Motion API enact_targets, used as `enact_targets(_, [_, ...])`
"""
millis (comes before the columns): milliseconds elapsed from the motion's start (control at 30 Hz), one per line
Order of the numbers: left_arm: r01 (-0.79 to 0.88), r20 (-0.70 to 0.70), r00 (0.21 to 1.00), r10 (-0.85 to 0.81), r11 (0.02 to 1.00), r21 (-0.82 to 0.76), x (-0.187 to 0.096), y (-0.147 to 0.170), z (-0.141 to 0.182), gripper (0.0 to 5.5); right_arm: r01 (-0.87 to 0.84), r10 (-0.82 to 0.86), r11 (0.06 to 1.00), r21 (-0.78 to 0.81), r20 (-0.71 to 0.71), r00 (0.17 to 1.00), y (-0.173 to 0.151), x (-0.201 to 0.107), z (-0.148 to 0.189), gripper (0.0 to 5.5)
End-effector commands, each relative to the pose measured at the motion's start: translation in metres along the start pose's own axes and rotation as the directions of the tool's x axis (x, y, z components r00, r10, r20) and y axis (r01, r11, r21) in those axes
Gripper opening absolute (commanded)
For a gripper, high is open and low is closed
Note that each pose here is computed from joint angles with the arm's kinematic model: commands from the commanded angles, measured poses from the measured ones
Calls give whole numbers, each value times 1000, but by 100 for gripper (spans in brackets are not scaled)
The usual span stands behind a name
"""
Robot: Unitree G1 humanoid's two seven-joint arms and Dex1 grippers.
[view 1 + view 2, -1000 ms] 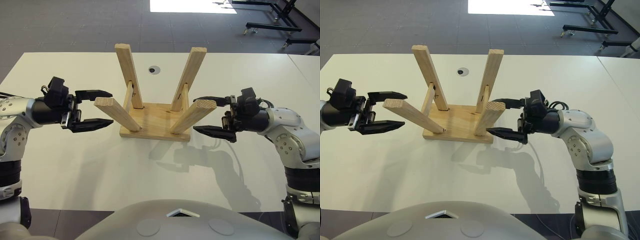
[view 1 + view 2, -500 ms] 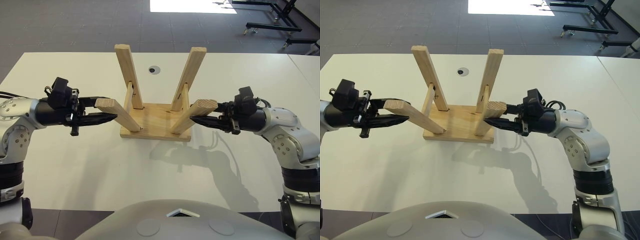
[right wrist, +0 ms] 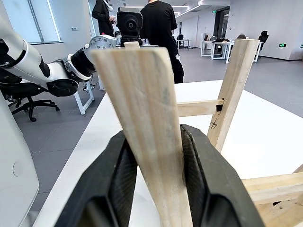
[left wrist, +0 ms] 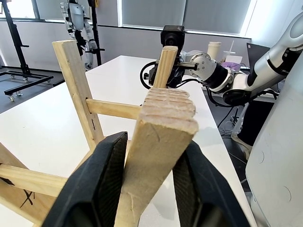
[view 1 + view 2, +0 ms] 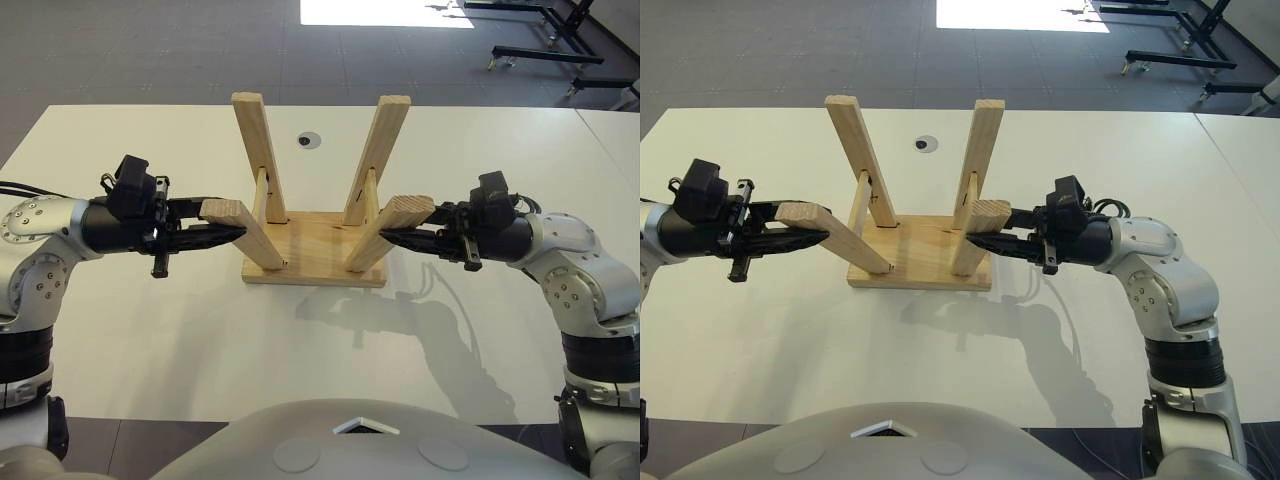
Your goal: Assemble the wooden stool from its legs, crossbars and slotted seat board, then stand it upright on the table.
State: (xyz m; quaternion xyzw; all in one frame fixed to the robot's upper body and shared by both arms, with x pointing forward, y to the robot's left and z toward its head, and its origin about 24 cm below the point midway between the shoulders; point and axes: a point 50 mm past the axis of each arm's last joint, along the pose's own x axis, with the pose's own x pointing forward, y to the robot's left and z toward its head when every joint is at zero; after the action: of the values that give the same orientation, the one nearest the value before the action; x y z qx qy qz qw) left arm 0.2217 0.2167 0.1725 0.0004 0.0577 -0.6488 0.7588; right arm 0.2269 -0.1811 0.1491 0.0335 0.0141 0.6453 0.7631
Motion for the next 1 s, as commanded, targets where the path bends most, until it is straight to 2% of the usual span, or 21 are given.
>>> enact_targets(33, [9, -24, 1000, -11, 997, -81, 1, -5, -4, 137, -7, 8, 997, 74, -16, 1000, -5, 0, 5, 128])
enact_targets(367, [48, 22, 999, -43, 943, -329, 6, -2, 18, 137, -82, 64, 932, 354, 64, 996, -12, 9, 37, 128])
enact_targets(667, [51, 52, 998, -28, 840, -540, 9, 6, 14, 137, -147, 103, 838, 526, 112, 988, -13, 11, 55, 128])
enact_targets(1000, [-10, 95, 990, 100, 741, -671, 6, 27, 6, 137, -97, 5, 731, 675, 136, 991, -33, 11, 51, 128])
